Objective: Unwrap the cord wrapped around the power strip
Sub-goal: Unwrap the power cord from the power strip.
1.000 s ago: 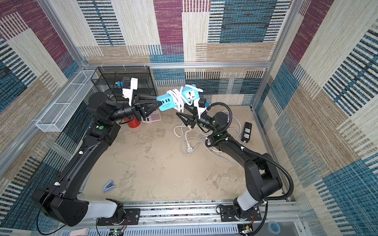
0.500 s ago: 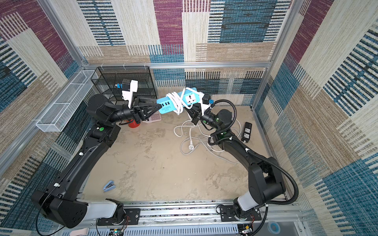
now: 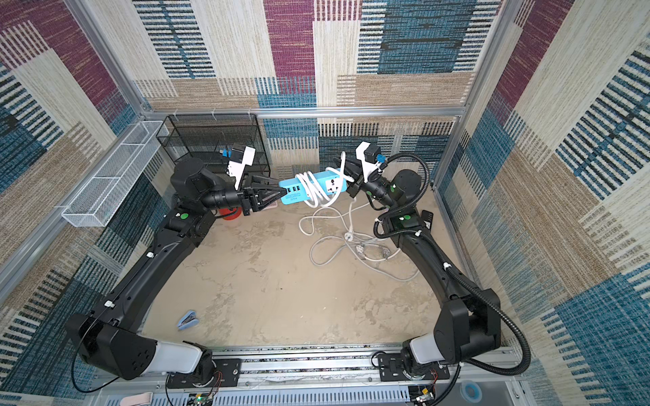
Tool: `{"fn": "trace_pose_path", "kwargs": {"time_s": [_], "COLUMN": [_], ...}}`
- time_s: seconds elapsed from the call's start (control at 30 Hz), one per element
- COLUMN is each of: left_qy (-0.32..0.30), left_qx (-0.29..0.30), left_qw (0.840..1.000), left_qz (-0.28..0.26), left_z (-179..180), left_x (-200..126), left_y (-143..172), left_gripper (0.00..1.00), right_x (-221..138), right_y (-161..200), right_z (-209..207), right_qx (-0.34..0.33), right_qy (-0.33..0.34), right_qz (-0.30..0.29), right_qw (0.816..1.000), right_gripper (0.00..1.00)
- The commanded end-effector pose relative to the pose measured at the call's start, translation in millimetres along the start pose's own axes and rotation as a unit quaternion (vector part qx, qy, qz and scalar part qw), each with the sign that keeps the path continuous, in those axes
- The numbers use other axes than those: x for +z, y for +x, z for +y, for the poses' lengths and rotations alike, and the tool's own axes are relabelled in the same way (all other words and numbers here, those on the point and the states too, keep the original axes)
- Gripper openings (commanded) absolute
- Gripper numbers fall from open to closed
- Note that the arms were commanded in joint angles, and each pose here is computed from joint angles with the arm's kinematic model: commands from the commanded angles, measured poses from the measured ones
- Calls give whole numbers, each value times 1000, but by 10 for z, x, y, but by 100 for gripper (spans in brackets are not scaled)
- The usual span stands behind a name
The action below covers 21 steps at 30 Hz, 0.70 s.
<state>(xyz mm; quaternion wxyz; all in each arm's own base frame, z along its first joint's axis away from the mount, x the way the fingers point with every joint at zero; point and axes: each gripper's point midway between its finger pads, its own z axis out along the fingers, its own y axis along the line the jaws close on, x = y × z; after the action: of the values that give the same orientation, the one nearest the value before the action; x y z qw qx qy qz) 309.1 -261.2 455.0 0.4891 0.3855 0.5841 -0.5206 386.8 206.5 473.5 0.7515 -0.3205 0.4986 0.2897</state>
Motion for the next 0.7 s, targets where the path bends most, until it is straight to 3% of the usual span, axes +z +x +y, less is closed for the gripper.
{"fn": "trace_pose_path", "kwargs": {"time_s": [0.0,0.37,0.67], "left_qy": [-36,-169,-226], "left_qx": [35,56,92], "left_qw": [999,984,968], "left_qz": [9,-6,-61], "left_z": [124,540,537], "left_x": [-26,-215,-404], "left_y": [40,-11,-196], "left_gripper": [0,0,0], "right_x": [-97,-510,-682], "right_y": [-82,51,592], "right_z": [-59,110,412], "right_qx": [-29,-25,40], "right_qy": [26,50,20], "right_qz": [9,42,82], "right_qw": [999,998,996], "right_gripper": [0,0,0]}}
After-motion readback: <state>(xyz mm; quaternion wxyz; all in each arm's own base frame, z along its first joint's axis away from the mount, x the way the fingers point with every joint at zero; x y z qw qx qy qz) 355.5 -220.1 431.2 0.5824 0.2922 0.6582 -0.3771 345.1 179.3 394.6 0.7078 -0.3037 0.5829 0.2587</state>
